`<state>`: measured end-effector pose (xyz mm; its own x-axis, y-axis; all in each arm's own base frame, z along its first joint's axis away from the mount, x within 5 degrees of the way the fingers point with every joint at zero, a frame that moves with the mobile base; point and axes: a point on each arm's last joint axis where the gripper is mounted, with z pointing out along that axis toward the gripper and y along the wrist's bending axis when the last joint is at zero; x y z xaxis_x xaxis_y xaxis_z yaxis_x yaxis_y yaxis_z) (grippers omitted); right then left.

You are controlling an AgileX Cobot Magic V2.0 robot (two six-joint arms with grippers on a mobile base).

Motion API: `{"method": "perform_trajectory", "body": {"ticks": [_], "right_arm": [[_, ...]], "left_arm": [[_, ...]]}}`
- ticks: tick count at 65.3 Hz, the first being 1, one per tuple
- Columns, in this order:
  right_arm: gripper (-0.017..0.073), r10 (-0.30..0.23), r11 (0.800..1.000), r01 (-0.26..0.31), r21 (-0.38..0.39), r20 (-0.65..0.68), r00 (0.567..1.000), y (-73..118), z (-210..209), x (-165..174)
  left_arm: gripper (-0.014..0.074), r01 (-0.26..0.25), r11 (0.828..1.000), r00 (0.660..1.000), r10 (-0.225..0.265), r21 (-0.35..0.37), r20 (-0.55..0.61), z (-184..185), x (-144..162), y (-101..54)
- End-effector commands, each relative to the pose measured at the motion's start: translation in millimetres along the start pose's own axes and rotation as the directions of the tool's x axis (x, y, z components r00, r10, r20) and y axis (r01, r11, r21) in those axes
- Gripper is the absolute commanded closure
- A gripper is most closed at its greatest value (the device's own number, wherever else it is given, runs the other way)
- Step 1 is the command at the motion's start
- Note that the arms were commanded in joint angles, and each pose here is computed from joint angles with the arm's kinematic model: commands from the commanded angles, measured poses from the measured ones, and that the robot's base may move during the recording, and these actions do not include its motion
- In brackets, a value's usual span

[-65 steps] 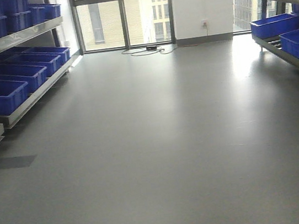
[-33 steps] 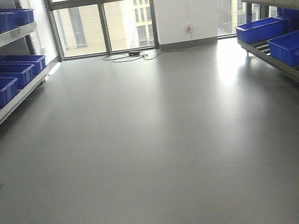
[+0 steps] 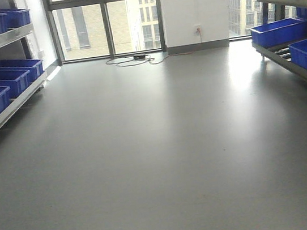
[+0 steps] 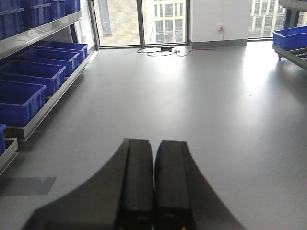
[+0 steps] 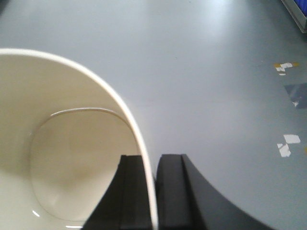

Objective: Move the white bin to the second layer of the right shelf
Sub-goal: 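Turn and drive the base toward the blue-bin roller shelf rack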

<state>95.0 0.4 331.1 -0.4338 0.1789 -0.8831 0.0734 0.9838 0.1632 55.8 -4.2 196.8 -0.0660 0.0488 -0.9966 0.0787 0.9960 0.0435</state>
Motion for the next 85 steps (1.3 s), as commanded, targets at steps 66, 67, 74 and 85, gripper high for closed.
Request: {"method": "perform_trajectory", "body": {"ticks": [66,67,74,85], "right_arm": [[0.0511,-0.001,1.0,0.003,-0.013,0.12,0.993,2.1,-5.6,-15.9],[0.0511,-0.001,1.0,0.003,-0.013,0.12,0.993,2.1,-5.6,-15.9],[0.0511,-0.001,1.0,0.003,-0.013,0.12,0.993,2.1,-5.6,-15.9],[0.0511,-0.001,1.0,0.003,-0.013,0.12,0.993,2.1,-5.6,-15.9]], "left_arm": [[0.0509,0.005,1.0,0.998,-0.005,0.001,0.063,0.8,3.9,-0.4],[0.0509,0.005,1.0,0.998,-0.005,0.001,0.063,0.8,3.9,-0.4],[0.0509,0.005,1.0,0.998,-0.005,0.001,0.063,0.8,3.9,-0.4],[0.0509,0.005,1.0,0.998,-0.005,0.001,0.063,0.8,3.9,-0.4]]}}
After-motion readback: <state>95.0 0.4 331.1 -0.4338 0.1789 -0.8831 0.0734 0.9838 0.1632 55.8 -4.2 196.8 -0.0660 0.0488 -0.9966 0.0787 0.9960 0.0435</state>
